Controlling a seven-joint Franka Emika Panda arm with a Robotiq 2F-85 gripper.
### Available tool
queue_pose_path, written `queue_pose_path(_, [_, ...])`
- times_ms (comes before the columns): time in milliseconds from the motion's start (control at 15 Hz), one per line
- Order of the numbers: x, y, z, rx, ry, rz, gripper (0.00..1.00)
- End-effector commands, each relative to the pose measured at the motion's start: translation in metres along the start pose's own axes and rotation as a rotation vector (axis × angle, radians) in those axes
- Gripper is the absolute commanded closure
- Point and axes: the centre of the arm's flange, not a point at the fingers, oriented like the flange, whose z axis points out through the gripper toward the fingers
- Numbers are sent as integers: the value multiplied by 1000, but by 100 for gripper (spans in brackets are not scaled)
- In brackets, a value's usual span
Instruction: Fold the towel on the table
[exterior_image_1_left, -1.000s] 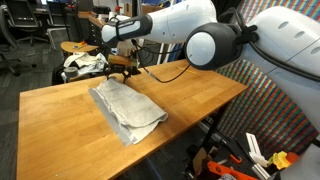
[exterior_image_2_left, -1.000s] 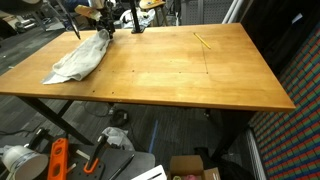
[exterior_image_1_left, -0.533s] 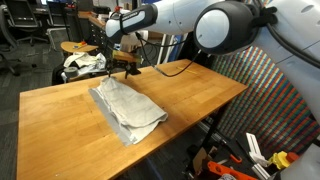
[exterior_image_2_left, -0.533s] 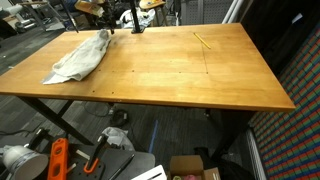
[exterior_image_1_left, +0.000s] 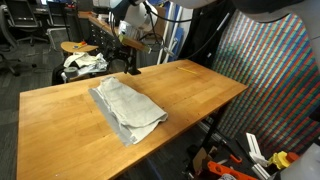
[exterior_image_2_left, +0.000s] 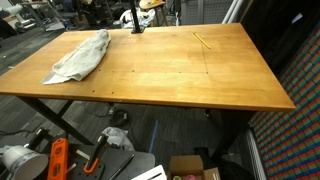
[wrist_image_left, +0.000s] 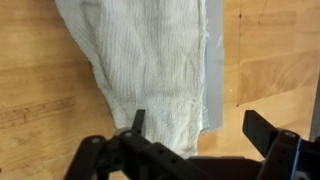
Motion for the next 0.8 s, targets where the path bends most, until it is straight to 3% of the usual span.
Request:
queue_pose_path(0, [-85, 6, -17, -14, -58, -81, 0])
queue_pose_path(733, [-206, -33, 29, -301, 69, -272, 0])
